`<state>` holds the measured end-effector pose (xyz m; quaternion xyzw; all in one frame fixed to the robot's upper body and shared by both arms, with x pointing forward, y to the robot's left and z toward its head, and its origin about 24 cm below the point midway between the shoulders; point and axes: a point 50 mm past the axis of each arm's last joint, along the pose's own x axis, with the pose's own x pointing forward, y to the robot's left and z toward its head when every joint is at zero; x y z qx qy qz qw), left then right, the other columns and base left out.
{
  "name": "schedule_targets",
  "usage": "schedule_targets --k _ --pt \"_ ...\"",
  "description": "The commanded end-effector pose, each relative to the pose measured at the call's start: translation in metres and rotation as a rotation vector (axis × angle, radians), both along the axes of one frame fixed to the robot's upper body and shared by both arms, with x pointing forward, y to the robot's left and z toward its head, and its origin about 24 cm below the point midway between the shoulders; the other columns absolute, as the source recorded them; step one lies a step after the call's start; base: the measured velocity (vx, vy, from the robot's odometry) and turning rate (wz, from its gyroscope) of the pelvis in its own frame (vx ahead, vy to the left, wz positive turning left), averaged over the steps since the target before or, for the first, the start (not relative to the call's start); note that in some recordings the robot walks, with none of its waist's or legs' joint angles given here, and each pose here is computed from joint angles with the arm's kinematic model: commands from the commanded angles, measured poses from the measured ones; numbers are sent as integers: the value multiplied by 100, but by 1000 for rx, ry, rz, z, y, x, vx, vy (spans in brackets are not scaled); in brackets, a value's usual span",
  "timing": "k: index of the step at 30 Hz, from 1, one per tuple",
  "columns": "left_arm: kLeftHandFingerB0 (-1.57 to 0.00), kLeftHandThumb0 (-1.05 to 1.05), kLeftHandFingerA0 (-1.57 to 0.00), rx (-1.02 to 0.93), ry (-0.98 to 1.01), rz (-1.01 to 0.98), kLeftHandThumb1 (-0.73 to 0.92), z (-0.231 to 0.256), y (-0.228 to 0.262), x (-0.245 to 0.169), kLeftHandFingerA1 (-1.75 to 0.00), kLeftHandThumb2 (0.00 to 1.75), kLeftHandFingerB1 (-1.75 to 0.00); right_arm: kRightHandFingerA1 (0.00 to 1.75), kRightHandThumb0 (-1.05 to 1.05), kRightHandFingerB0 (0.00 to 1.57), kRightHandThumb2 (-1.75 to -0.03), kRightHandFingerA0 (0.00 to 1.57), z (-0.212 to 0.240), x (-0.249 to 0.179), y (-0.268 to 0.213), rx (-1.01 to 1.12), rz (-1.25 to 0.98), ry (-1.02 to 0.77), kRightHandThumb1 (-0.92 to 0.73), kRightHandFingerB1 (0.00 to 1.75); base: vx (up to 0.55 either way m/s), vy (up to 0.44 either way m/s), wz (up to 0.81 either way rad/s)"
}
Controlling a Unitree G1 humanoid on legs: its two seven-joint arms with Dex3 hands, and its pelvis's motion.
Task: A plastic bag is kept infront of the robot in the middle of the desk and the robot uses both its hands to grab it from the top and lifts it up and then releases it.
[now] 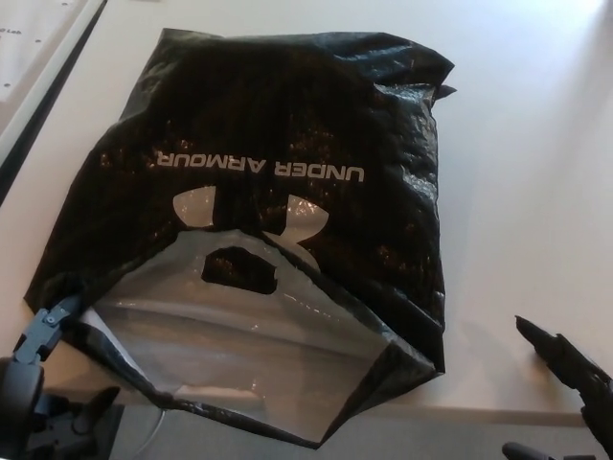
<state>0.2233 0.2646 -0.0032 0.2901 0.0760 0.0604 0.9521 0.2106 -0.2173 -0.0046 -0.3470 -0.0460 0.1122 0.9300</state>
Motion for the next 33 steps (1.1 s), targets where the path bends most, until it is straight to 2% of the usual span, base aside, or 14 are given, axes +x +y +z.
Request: schedule_targets --k 1,2,3,6,10,16,18,20,21,23,24,27,32,33 --pt "-12 -28 -40 12 19 6 60 -4 2 -4 -73 60 -28 49 -68 4 -80 32 -6 6 18 43 9 44 -45 22 0 0 0" --pt "0 -22 -43 7 23 10 44 -4 2 -4 -72 90 -44 48 -68 4 -80 32 -7 7 21 57 1 49 -44 21 0 0 0" --pt "-10 -31 -34 -1 24 13 60 -4 1 -4 -76 65 -23 46 -67 6 -76 38 -8 8 23 68 -4 55 -45 26 0 0 0" --pt "-1 -28 -35 -5 -3 33 46 -3 2 -4 -74 77 -25 50 -67 5 -79 38 -11 13 37 103 -9 66 -45 20 0 0 0" --pt "0 -23 -27 -39 -53 109 61 -3 3 -5 -104 57 0 49 -68 4 -80 37 -15 17 51 137 -13 79 -44 23 0 0 0" --pt "0 -31 -27 -3 -73 216 55 -8 8 -1 -78 72 0 49 -70 5 -80 36 -23 22 71 184 -17 106 -45 20 0 0 0" --pt "0 -30 -28 22 -89 229 56 -7 10 2 -80 72 0 37 -64 5 -58 43 -25 24 75 195 -22 117 -54 21 0 0 0" --pt "0 -29 -28 24 -94 231 56 -8 11 3 -81 72 0 49 -70 4 -80 36 -28 25 77 206 -26 126 -45 19 0 0 0" --pt "0 -28 -29 27 -100 239 56 -8 12 4 -80 72 0 37 -65 6 -58 44 -30 25 78 211 -29 134 -55 21 0 0 0" --pt "0 -25 -31 0 -107 255 56 -9 14 5 -84 71 0 38 -66 4 -57 44 -34 24 80 218 -33 147 -55 25 0 0 0" --pt "0 -22 -26 -4 -107 256 63 -9 14 5 -93 58 0 49 -69 5 -79 39 -35 24 81 223 -35 154 -44 22 0 0 0" --pt "0 -21 -27 -12 -107 266 64 -10 15 7 -100 58 0 49 -70 5 -80 39 -40 22 82 237 -45 183 -44 21 0 0 0" --pt "0 -19 -27 -40 -117 261 65 -9 13 9 -99 58 0 38 -65 5 -58 47 -45 21 85 221 -43 193 -54 21 3 0 1" --pt "0 -21 -25 -45 -119 261 64 -9 14 9 -105 58 0 51 -66 3 -81 40 -46 21 87 231 -43 202 -43 20 0 0 0"
